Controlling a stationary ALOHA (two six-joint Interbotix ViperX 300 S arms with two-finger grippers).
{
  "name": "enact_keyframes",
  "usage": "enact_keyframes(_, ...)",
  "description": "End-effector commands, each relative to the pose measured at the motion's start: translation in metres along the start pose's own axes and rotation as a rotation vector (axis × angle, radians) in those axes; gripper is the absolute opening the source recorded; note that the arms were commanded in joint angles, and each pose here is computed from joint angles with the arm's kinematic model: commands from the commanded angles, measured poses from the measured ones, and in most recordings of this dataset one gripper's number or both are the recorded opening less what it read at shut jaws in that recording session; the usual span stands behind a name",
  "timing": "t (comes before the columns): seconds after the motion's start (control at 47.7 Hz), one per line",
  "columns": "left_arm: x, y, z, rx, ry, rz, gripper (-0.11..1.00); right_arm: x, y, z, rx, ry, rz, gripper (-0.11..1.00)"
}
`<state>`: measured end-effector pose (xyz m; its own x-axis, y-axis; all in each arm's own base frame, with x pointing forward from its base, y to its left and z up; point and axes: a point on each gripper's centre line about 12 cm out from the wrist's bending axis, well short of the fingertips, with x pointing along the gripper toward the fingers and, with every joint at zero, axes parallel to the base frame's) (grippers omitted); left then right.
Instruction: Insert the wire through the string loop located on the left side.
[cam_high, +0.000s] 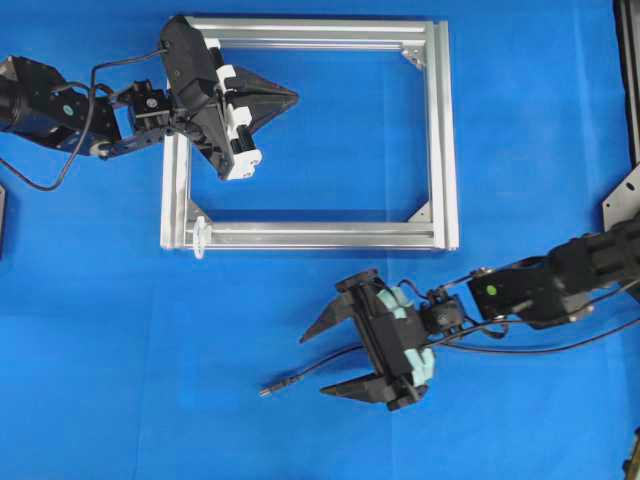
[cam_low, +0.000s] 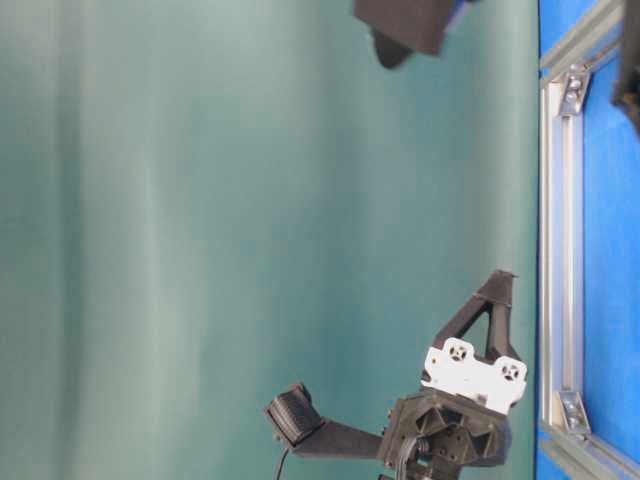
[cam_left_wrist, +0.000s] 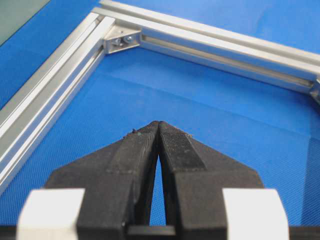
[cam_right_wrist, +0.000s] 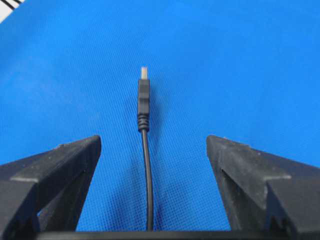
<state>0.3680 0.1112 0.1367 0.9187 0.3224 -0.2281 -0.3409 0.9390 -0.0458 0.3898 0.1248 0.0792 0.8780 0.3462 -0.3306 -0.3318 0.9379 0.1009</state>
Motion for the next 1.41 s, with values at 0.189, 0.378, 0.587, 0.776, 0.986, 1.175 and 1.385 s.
enact_keyframes(0.189,-0.002,0.000,0.013,0.001,-0.040,-0.003,0.00,0.011,0.002,0.003,0.009,-0.022,0.008,0.87)
enact_keyframes(0.378,-0.002,0.000,0.012,0.001,-0.035,-0.003,0.00,0.011,0.002,0.003,0.009,-0.022,0.008,0.81)
enact_keyframes(0.587,-0.003,0.000,0.012,0.001,-0.037,-0.003,0.00,0.010,0.001,0.003,0.010,-0.025,0.007,0.30)
enact_keyframes(0.776,-0.003,0.000,0.013,0.001,-0.038,-0.003,0.00,0.008,0.001,0.003,0.010,-0.033,0.008,0.00)
enact_keyframes(0.986,-0.003,0.000,0.012,0.001,-0.035,-0.003,0.00,0.009,0.001,0.003,0.007,-0.030,0.009,0.00)
enact_keyframes(1.175,-0.003,0.000,0.012,0.001,-0.035,-0.003,0.00,0.005,0.002,0.009,0.007,-0.031,0.008,0.00)
enact_keyframes(1.385,-0.002,0.000,0.013,0.001,-0.038,-0.003,0.00,-0.010,0.004,0.030,-0.005,-0.036,0.003,0.00)
